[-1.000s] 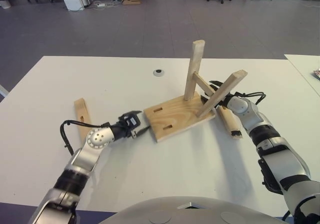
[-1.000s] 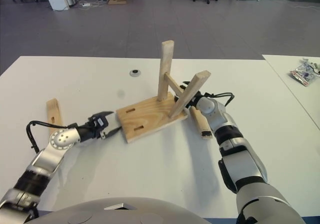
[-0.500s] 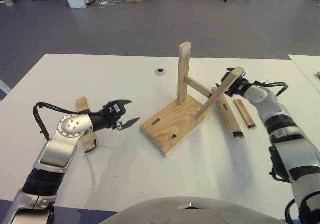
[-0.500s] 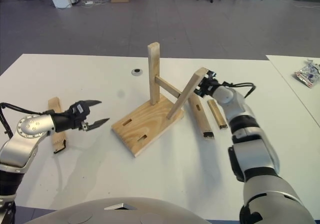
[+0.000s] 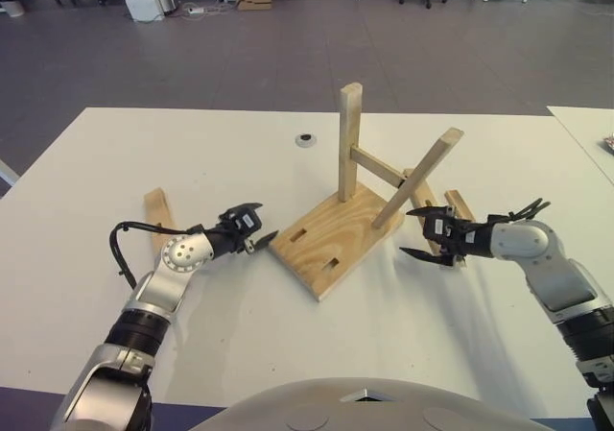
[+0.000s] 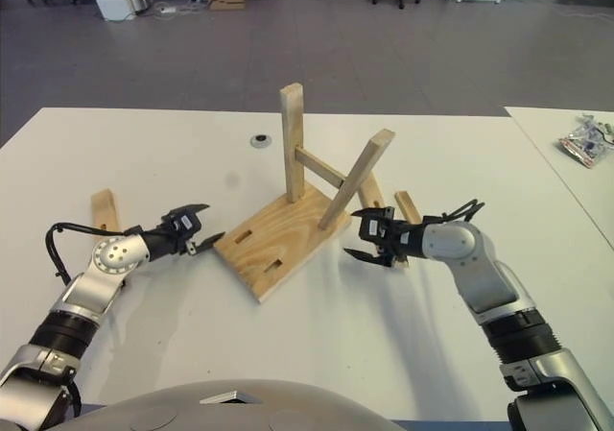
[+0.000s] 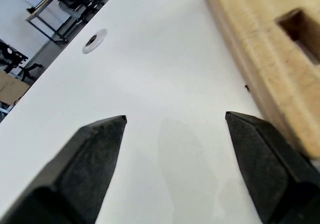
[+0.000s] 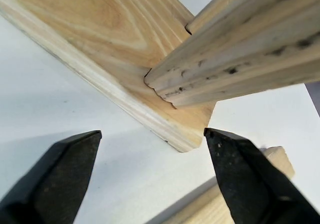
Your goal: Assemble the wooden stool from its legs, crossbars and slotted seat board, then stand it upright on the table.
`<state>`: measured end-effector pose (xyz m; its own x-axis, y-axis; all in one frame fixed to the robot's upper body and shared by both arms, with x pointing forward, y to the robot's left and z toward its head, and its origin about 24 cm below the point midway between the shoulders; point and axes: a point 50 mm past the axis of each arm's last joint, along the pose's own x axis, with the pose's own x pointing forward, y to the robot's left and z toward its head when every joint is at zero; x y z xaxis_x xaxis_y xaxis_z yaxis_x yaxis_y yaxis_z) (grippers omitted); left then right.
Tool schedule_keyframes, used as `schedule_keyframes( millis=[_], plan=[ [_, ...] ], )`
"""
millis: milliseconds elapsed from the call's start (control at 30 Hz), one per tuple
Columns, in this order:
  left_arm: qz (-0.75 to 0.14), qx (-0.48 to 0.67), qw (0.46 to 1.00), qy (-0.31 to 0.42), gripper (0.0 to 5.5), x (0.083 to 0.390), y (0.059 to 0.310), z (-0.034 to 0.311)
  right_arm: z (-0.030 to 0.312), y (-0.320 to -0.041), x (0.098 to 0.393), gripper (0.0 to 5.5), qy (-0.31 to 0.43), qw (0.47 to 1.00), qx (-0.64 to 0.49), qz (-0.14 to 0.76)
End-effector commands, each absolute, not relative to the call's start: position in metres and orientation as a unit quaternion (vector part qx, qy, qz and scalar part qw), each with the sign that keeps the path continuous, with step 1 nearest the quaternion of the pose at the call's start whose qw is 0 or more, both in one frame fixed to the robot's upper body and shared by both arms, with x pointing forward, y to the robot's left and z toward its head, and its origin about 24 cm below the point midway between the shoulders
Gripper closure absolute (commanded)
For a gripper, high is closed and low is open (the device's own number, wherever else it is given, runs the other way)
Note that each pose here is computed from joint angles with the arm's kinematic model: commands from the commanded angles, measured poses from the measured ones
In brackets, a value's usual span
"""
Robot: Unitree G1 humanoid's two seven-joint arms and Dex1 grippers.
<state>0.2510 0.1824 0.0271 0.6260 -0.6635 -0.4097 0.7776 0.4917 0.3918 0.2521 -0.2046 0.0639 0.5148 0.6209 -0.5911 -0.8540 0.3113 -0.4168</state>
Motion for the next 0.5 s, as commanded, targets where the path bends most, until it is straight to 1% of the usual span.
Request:
schedule_keyframes(
  millis=[33,167,333,500],
  plan=[
    [-0.455,0.26,0.843,0.124,1.84,0.222,0.183,0.024,0.051,-0.199,0.264,1.66,0.169,0.821,-0.361,0.408],
    [-0.46,0.245,0.845,0.118,1.84,0.211,0.177,0.034,0.044,-0.189,0.277,1.66,0.16,0.844,-0.354,0.37],
    [-0.463,0.223,0.851,0.106,1.84,0.207,0.161,0.038,0.043,-0.185,0.29,1.66,0.147,0.863,-0.349,0.335],
    [-0.458,0.214,0.858,0.095,1.84,0.209,0.148,0.037,0.036,-0.165,0.301,1.66,0.138,0.88,-0.314,0.329]
  ],
)
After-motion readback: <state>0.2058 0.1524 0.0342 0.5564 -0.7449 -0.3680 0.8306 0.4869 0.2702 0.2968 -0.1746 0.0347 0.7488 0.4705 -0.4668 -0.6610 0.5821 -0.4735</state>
